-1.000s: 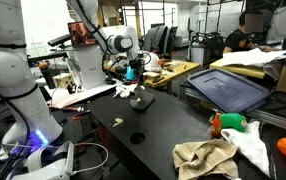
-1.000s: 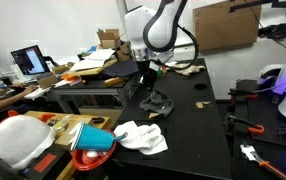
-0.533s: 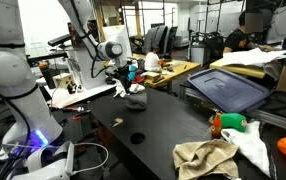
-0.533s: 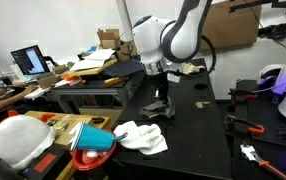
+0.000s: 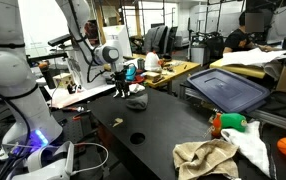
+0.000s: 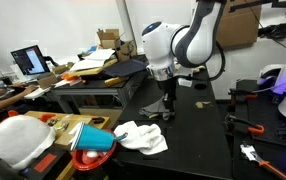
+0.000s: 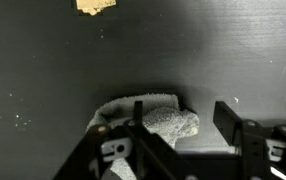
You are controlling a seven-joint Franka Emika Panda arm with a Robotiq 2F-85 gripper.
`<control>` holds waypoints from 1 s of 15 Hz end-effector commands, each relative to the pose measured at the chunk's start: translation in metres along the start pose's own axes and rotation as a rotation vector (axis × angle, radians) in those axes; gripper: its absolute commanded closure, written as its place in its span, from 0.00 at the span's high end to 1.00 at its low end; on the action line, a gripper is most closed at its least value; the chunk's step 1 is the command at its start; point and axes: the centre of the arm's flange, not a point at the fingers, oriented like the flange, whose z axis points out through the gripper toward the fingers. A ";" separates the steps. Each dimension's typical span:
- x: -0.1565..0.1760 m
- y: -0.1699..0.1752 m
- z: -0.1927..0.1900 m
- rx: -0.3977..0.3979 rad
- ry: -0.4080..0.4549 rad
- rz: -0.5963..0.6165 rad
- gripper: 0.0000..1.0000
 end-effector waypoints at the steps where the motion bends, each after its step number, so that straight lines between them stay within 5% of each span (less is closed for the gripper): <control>1: 0.004 0.019 -0.017 0.054 0.054 0.114 1.00; 5: 0.026 0.054 -0.030 0.136 0.057 0.345 1.00; 6: 0.032 0.062 -0.031 0.150 0.057 0.402 0.75; 15: 0.073 0.076 -0.027 0.183 0.077 0.706 0.12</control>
